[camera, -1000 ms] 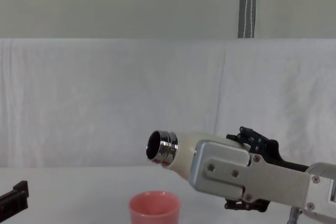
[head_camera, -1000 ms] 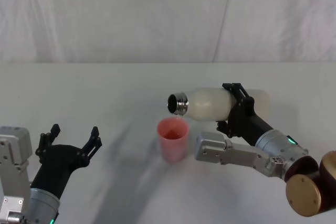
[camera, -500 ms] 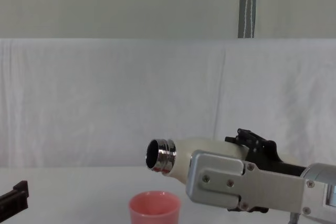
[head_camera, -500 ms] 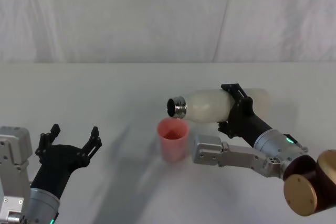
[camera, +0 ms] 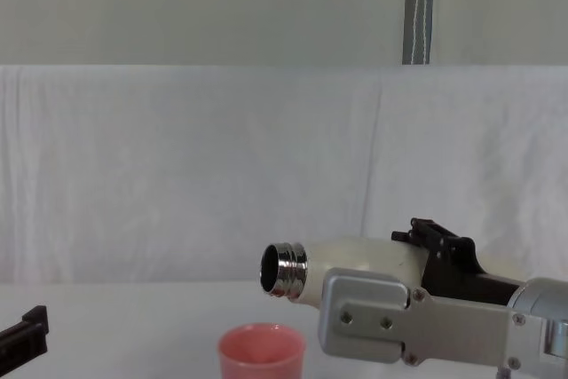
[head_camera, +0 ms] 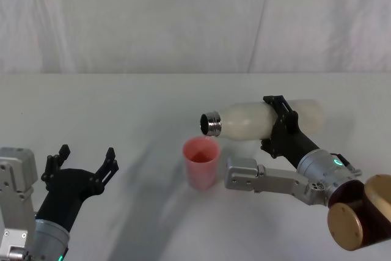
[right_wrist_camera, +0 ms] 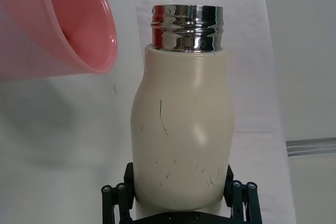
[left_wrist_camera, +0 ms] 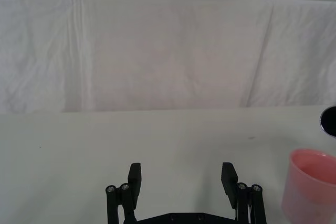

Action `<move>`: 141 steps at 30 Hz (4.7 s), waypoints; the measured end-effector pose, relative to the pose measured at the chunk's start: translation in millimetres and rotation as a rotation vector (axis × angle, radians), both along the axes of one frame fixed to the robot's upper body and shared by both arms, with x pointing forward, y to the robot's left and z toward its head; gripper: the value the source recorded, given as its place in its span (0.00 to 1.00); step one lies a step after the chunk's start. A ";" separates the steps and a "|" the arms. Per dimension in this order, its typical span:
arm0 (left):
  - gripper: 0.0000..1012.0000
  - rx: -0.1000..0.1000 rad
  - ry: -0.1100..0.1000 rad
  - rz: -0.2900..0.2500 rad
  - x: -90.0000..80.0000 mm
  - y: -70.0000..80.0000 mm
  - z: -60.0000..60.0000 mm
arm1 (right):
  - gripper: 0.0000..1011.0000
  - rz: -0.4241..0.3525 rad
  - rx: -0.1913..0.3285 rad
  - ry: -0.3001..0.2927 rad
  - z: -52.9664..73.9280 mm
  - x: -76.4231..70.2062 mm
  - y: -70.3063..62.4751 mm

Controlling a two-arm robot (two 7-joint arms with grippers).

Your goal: Grasp the thermos with one hand and pour water into the cup lid.

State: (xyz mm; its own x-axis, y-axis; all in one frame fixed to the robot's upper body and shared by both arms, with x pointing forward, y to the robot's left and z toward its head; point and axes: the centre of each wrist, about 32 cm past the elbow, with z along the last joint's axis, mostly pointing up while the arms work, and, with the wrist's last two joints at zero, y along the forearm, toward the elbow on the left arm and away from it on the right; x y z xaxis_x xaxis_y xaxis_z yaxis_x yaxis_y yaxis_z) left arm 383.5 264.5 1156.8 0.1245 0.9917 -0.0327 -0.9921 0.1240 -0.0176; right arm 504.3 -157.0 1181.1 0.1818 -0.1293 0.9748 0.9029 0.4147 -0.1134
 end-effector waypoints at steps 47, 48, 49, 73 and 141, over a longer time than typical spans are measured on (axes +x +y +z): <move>0.99 0.000 0.000 0.000 0.0 0.0 0.0 | 0.95 0.017 -0.134 -0.035 7.3 1.0 -3.9; 0.99 0.000 0.000 0.000 0.0 0.0 0.0 | 0.95 0.017 -0.137 -0.035 7.2 0.8 -3.9; 0.99 0.000 0.000 0.000 0.0 0.0 0.0 | 0.95 0.018 -0.139 -0.035 7.2 0.7 -3.9; 0.99 0.000 0.000 0.000 0.0 0.0 0.0 | 0.95 0.012 -0.150 -0.043 11.2 0.2 -6.6; 0.99 0.000 0.000 0.000 0.0 0.0 0.0 | 0.95 0.021 -0.188 -0.056 19.8 2.1 -8.6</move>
State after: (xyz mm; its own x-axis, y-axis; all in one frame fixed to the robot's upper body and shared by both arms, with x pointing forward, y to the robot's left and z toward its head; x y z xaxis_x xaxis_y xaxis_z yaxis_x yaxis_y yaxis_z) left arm 383.5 264.5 1156.8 0.1244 0.9917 -0.0327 -0.9921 0.1239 -0.0176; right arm 506.4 -165.5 1200.9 0.1272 0.0591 0.9901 0.9014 0.4096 -0.1403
